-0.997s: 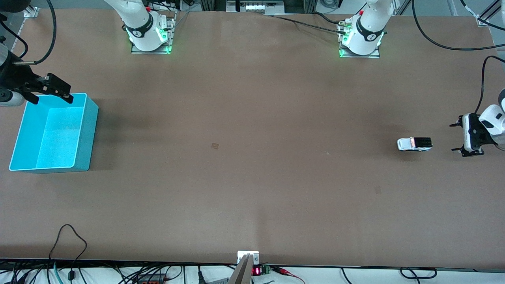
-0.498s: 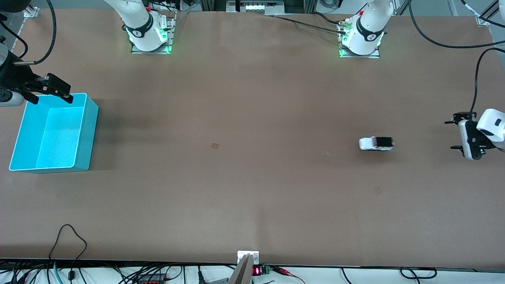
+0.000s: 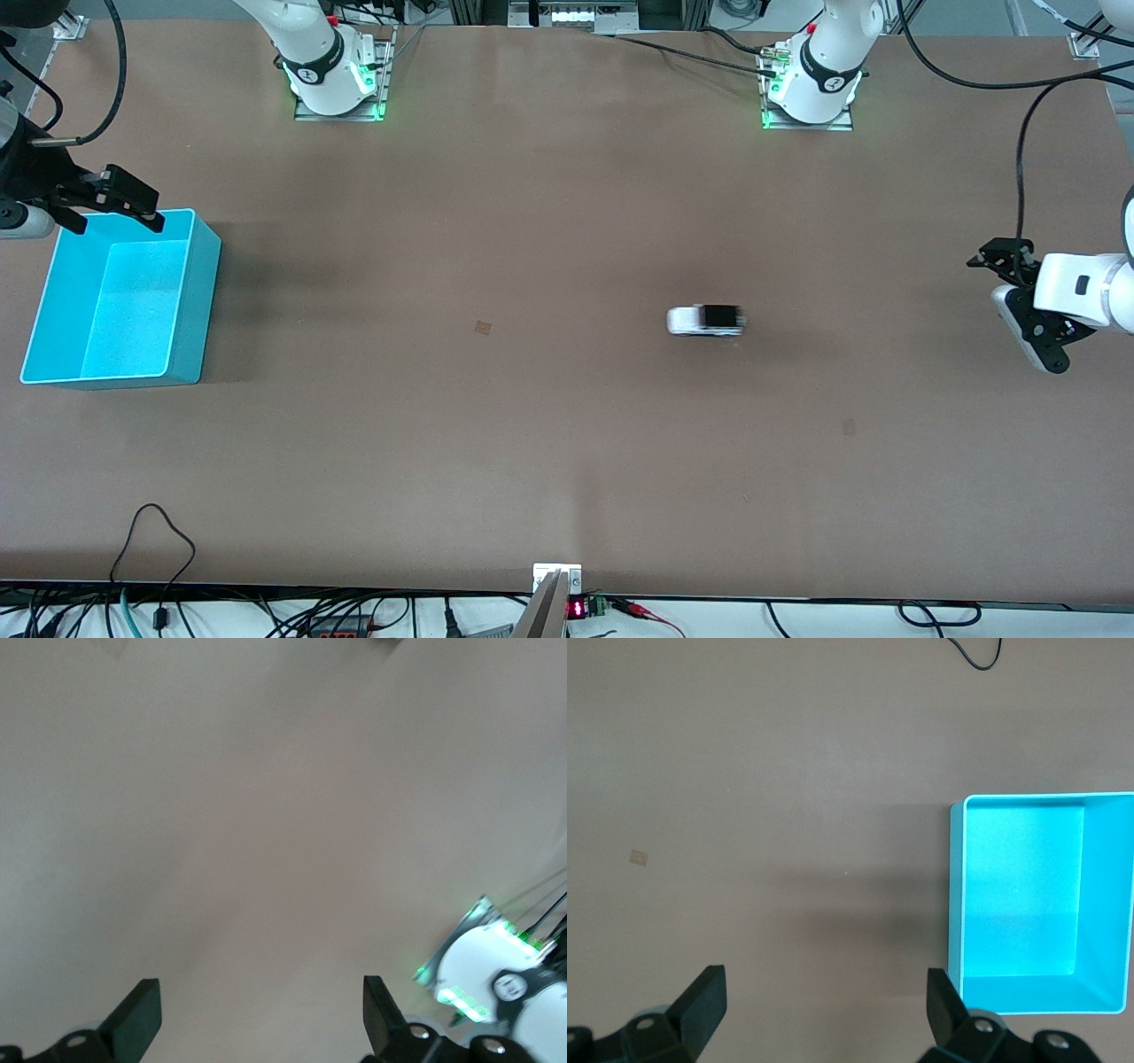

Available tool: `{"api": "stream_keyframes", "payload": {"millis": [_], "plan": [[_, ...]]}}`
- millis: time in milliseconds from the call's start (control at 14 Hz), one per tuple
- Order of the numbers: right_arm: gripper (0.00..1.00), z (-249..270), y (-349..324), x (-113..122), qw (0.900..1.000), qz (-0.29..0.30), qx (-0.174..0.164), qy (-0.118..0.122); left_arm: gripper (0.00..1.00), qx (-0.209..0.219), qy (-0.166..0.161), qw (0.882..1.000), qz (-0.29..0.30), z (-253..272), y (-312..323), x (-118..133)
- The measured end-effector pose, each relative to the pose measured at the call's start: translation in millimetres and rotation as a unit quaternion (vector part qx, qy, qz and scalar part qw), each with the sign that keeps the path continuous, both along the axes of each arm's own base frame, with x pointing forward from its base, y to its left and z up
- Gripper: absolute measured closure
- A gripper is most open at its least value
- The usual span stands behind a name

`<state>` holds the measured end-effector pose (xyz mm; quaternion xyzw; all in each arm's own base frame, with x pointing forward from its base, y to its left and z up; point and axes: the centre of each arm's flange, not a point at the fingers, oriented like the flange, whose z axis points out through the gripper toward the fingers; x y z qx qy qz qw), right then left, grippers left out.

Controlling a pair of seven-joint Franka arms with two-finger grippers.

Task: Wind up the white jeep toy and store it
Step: 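Raise the left gripper away while the jeep rolls toward the bin, then lower the right gripper onto the jeep beside the blue bin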

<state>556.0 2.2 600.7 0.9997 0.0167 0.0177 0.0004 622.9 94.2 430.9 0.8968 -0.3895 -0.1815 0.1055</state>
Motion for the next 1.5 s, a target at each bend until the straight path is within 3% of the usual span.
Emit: {"api": "stream_keyframes", "payload": {"millis": [214, 356, 570, 783, 1068, 1495], "plan": [[0.00, 0, 0, 0, 1.000, 0.000, 0.000, 0.000, 0.00, 0.053, -0.017, 0.994, 0.094, 40, -27, -3], [0.00, 0, 0, 0, 1.000, 0.000, 0.000, 0.000, 0.00, 0.086, -0.039, 0.983, 0.160, 72, -47, -10], [0.00, 0, 0, 0, 1.000, 0.000, 0.000, 0.000, 0.00, 0.128, -0.078, 0.951, 0.270, 106, -64, -21], [0.00, 0, 0, 0, 1.000, 0.000, 0.000, 0.000, 0.00, 0.140, -0.119, 0.919, 0.350, 117, -64, -27], [0.00, 0, 0, 0, 1.000, 0.000, 0.000, 0.000, 0.00, 0.130, -0.167, 0.901, 0.379, 137, -55, -31], [0.00, 0, 0, 0, 1.000, 0.000, 0.000, 0.000, 0.00, 0.131, -0.168, 0.895, 0.392, 143, -41, -45]]}}
